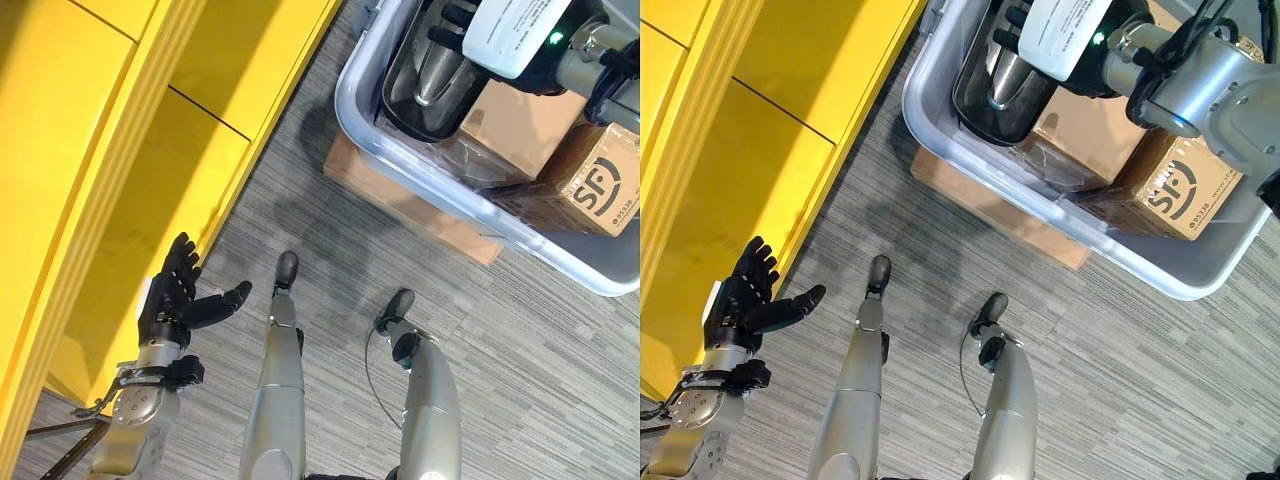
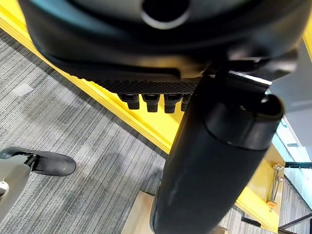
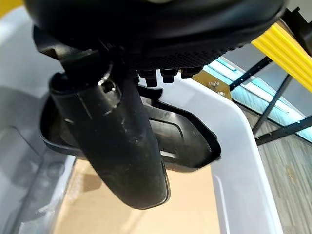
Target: Move parts from the plastic box to the shelf.
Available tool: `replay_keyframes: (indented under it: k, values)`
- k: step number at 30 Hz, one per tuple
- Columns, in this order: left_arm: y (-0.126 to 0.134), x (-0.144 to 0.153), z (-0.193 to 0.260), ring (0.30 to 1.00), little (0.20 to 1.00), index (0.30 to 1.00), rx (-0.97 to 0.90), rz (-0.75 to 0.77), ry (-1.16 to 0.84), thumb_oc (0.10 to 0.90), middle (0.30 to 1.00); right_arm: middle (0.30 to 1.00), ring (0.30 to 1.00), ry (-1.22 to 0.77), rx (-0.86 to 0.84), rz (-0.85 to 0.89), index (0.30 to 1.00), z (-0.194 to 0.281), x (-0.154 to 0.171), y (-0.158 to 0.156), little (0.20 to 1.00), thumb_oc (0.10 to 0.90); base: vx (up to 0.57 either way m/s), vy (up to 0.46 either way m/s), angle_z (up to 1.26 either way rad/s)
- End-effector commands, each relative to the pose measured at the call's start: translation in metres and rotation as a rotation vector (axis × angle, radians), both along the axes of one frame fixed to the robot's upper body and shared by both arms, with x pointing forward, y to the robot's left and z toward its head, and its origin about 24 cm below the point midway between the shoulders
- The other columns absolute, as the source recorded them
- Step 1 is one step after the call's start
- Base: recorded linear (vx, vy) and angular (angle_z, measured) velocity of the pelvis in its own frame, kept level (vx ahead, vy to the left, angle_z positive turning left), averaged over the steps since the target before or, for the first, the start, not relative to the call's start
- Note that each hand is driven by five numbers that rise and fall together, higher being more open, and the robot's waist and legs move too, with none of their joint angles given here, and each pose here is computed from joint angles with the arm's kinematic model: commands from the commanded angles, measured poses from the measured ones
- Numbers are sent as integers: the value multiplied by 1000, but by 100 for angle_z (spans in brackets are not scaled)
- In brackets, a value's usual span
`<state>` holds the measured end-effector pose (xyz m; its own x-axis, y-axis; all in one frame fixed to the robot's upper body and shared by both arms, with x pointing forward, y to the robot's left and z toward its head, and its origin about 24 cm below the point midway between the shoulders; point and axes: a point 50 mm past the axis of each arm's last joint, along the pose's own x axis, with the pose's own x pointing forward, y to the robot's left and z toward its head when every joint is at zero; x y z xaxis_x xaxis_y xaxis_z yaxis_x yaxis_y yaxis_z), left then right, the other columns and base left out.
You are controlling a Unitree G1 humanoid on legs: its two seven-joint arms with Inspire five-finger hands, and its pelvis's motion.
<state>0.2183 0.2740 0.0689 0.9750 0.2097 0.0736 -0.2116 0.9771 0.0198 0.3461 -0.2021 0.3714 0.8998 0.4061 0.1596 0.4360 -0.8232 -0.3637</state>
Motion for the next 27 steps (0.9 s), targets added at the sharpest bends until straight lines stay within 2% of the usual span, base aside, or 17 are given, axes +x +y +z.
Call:
replay_keyframes:
  k: [1, 13, 27]
  values:
    - [18, -11, 42, 1000, 1000, 1000, 117, 33, -180, 900, 1000, 1000, 1000, -271, 40, -58, 1000, 62, -27, -23, 1000, 900, 0, 0, 0]
    - [14, -11, 44, 1000, 1000, 1000, 95, 32, -210, 900, 1000, 1000, 1000, -291, 67, -130, 1000, 62, -21, -41, 1000, 900, 8, 6, 4]
    - [11, -8, 46, 1000, 1000, 1000, 68, 47, -242, 900, 1000, 1000, 1000, -292, 81, -143, 1000, 58, -15, -43, 1000, 900, 1, 1, 0]
